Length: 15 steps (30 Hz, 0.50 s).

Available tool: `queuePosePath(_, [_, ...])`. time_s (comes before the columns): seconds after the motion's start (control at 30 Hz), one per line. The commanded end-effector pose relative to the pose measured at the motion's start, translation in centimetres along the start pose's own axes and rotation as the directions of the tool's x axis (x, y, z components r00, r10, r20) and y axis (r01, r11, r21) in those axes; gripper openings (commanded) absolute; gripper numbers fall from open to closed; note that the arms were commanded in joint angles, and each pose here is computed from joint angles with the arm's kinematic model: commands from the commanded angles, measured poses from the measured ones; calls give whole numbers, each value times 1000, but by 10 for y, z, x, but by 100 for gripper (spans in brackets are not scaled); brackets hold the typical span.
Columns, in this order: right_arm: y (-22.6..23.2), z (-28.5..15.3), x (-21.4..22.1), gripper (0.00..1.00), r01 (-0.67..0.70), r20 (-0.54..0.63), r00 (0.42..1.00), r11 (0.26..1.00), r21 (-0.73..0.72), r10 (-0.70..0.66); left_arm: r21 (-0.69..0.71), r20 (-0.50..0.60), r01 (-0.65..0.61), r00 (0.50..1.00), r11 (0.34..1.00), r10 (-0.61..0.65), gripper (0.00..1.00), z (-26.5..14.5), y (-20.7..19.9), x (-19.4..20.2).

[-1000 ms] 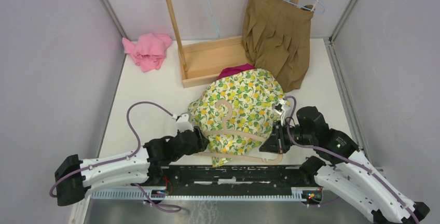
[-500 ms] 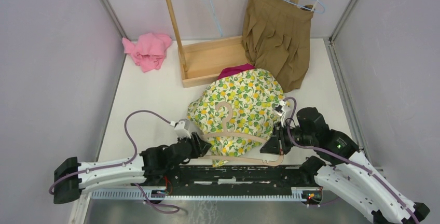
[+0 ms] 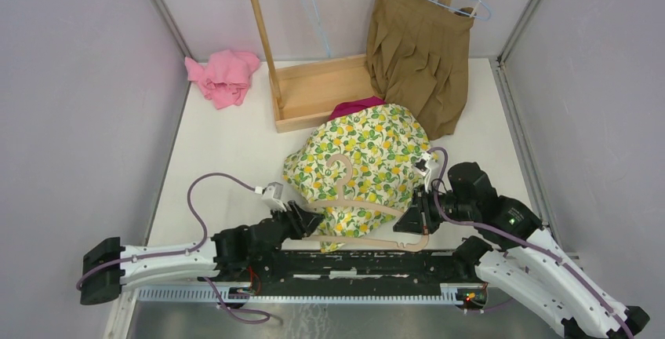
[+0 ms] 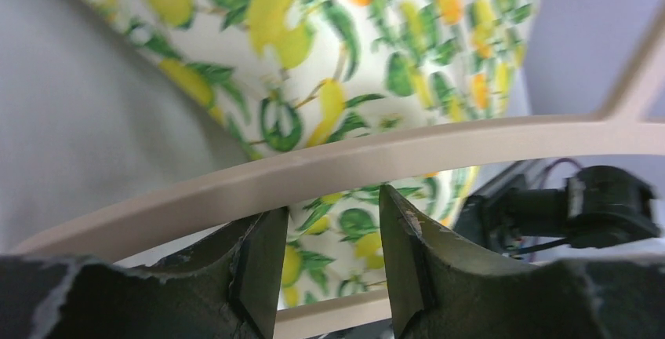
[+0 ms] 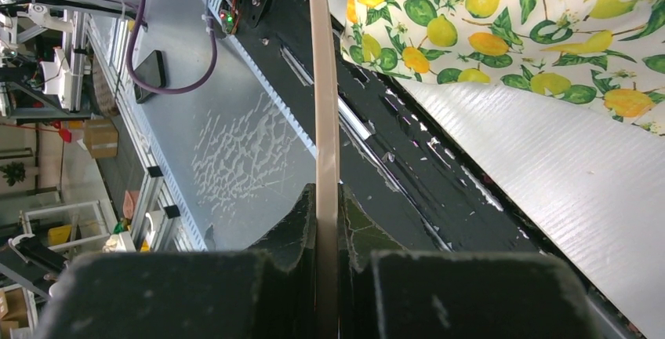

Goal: Place the skirt on the hanger
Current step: Hang the skirt on the hanger.

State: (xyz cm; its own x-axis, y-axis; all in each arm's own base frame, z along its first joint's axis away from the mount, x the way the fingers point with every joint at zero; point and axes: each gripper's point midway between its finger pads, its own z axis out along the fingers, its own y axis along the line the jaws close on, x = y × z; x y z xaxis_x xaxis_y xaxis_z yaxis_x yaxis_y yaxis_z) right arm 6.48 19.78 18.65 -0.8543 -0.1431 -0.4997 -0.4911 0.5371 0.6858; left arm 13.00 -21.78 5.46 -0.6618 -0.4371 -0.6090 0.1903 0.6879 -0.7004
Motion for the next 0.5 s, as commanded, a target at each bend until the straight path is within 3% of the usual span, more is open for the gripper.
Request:
queuePosePath(0.0, [16, -6, -11, 1, 55, 26, 998, 997, -47, -54, 87, 105, -1, 994, 996, -8, 53, 3, -6, -13])
queuePosePath(0.37, [16, -5, -13, 1, 60, 15, 998, 997, -42, -59, 67, 90, -21, 996, 998, 14, 52, 4, 2, -7])
queuePosePath(0.47, [14, -5, -10, 1, 55, 7, 998, 998, -38, -55, 72, 85, -28, 996, 997, 22, 45, 4, 0, -7])
